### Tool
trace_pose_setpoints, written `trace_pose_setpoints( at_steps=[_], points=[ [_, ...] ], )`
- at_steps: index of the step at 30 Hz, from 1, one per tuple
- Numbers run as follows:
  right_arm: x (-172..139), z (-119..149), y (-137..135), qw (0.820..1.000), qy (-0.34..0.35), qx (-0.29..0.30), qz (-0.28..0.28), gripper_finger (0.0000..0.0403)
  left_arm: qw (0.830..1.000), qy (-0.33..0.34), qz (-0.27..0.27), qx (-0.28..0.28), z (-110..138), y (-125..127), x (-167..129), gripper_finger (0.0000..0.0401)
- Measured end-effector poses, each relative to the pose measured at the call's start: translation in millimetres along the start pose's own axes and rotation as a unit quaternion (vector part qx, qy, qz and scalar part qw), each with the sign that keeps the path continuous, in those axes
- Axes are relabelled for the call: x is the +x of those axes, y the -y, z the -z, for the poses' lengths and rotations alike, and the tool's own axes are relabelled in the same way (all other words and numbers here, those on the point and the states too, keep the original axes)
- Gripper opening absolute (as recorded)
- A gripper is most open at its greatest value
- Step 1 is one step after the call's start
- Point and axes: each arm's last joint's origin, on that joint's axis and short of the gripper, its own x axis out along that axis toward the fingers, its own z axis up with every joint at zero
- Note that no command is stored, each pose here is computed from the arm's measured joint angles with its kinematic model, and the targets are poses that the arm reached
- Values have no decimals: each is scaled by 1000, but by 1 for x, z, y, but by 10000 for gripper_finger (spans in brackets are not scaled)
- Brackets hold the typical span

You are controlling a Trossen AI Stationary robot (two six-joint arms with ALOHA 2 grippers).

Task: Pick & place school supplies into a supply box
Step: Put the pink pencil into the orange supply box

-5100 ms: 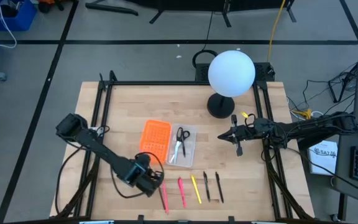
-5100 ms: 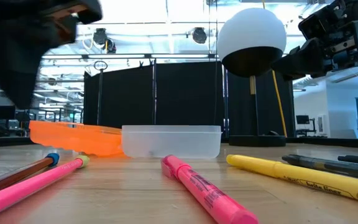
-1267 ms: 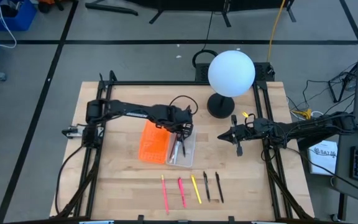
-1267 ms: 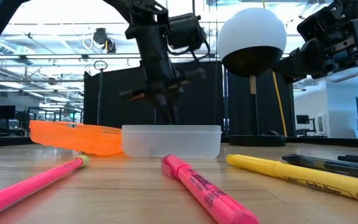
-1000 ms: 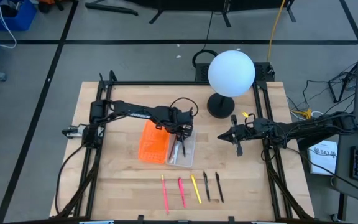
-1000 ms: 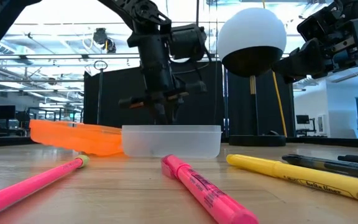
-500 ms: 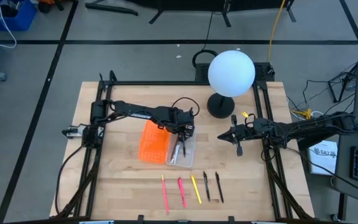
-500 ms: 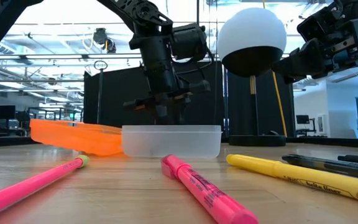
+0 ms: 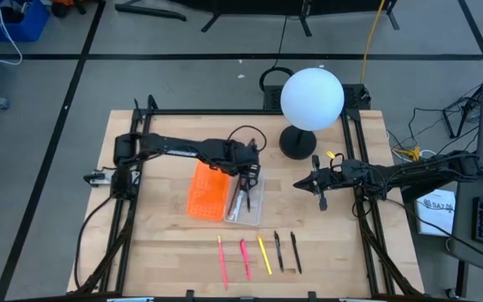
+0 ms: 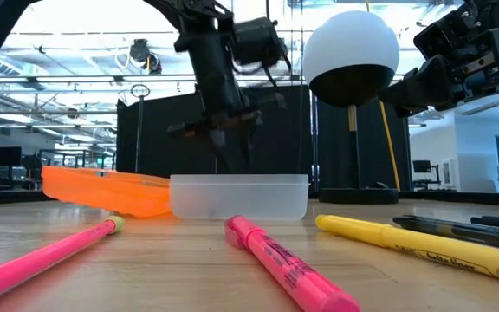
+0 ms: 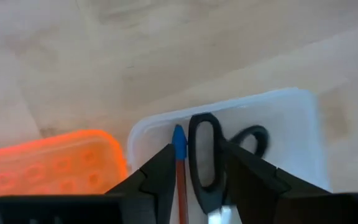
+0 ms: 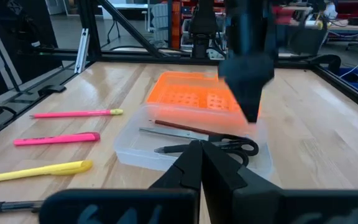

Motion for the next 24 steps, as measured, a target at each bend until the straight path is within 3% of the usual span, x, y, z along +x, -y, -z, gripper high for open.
trace_pose_setpoints(
  at_steps=[6, 9, 12, 16, 20, 24],
  points=[
    [0, 2, 0, 1000, -9, 1, 0, 0, 998, 20, 21, 52, 19, -1, -66, 142],
    [0, 2, 0, 1000, -11, 1, 0, 0, 999, 16, 25, 41, 47, -5, -105, 142],
    [0, 3, 0, 1000, -15, 1, 0, 0, 999, -25, -15, 16, 87, -14, -129, 131],
    [0, 3, 0, 1000, -15, 1, 0, 0, 991, -83, -100, -31, 147, -25, -144, 103],
    [0, 3, 0, 1000, -15, 3, 0, 0, 986, -99, -119, -62, 203, -25, -146, 81],
    [0, 3, 0, 1000, -18, 5, -1, 0, 984, -93, -133, -79, 242, -24, -136, 56]
  ],
)
